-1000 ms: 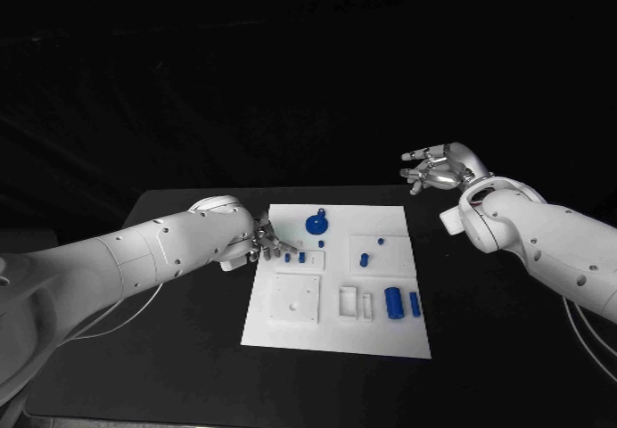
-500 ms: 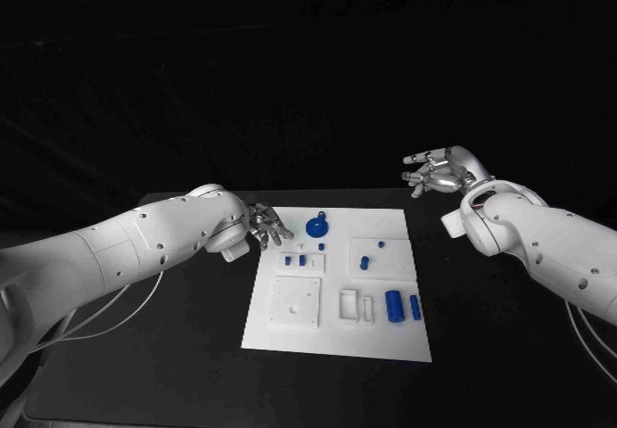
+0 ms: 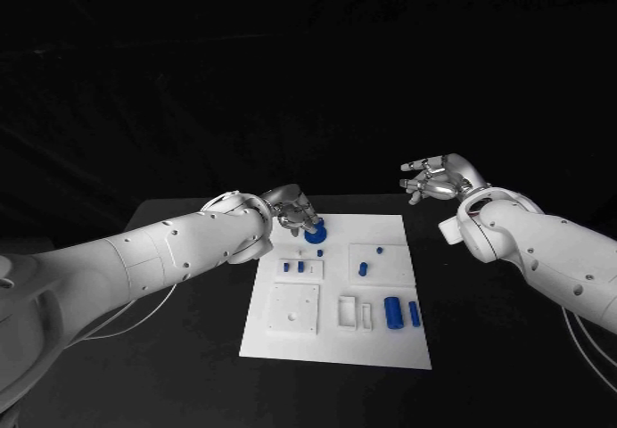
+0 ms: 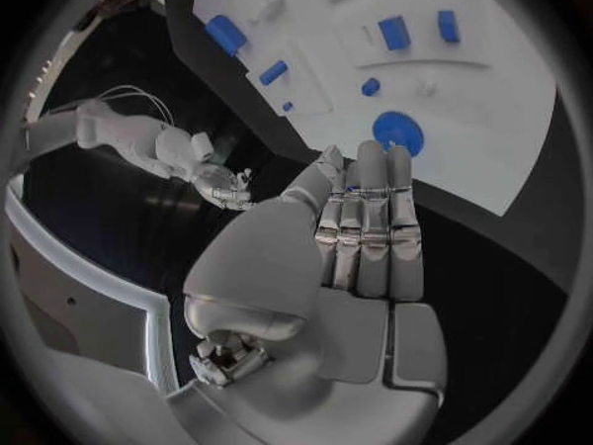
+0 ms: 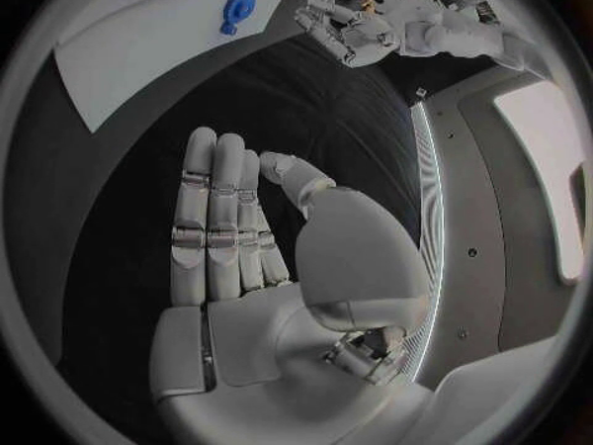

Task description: Assemble the parts on the task board

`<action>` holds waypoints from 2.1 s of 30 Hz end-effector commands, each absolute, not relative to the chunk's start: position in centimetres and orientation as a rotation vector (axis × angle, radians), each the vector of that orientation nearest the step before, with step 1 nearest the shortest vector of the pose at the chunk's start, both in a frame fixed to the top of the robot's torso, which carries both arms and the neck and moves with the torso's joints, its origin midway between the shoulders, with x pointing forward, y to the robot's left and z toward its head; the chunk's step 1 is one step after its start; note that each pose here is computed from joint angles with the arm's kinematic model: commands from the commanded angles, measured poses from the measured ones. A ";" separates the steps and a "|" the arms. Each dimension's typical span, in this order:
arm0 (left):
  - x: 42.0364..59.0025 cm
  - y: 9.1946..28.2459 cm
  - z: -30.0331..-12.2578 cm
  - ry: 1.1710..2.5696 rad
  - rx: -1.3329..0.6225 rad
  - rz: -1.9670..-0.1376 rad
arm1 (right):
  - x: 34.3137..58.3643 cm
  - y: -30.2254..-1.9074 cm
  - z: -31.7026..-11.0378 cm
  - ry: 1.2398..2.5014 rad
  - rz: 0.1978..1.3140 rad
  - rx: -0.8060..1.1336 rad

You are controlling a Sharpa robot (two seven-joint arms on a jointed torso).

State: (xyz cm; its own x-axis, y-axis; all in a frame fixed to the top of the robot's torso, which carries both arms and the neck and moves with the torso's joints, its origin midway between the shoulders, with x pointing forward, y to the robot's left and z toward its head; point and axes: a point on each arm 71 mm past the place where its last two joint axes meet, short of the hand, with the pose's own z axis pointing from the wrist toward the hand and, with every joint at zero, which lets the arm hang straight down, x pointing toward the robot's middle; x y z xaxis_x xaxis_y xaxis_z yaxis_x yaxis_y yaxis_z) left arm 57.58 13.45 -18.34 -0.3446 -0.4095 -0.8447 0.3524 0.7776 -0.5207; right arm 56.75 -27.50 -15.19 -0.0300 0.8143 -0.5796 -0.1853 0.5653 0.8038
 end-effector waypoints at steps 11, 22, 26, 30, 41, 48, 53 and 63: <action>57.3 10.5 -19.6 1.644 0.333 -0.690 | 56.7 -27.1 -14.9 1.357 0.898 0.577; 57.6 10.7 -21.1 1.729 0.402 -0.633 | 56.6 -26.9 -14.8 1.359 0.908 0.586; 57.6 10.8 -21.5 1.753 0.412 -0.629 | 56.6 -26.8 -14.7 1.364 0.924 0.596; 57.6 10.9 -21.8 1.771 0.416 -0.627 | 56.6 -26.8 -14.6 1.366 0.935 0.599; 57.5 11.0 -22.0 1.792 0.419 -0.631 | 56.6 -26.8 -14.3 1.363 0.943 0.600; 57.5 11.1 -22.1 1.793 0.412 -0.624 | 56.6 -26.7 -14.3 1.363 0.948 0.599; 57.5 11.1 -22.2 1.789 0.404 -0.625 | 56.6 -26.6 -14.2 1.363 0.950 0.598; 57.6 11.3 -22.5 1.789 0.383 -0.624 | 56.6 -26.4 -14.1 1.366 0.954 0.595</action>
State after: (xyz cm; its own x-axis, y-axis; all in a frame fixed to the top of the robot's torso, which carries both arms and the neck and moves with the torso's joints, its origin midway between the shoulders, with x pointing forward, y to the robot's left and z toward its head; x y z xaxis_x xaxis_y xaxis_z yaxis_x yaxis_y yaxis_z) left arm 57.75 11.45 -22.25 -0.2928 -0.0484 -0.9549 0.5482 0.8098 -0.2091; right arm 56.59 -26.65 -14.23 -0.0448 0.8397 -0.5412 -0.2051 0.5225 0.8276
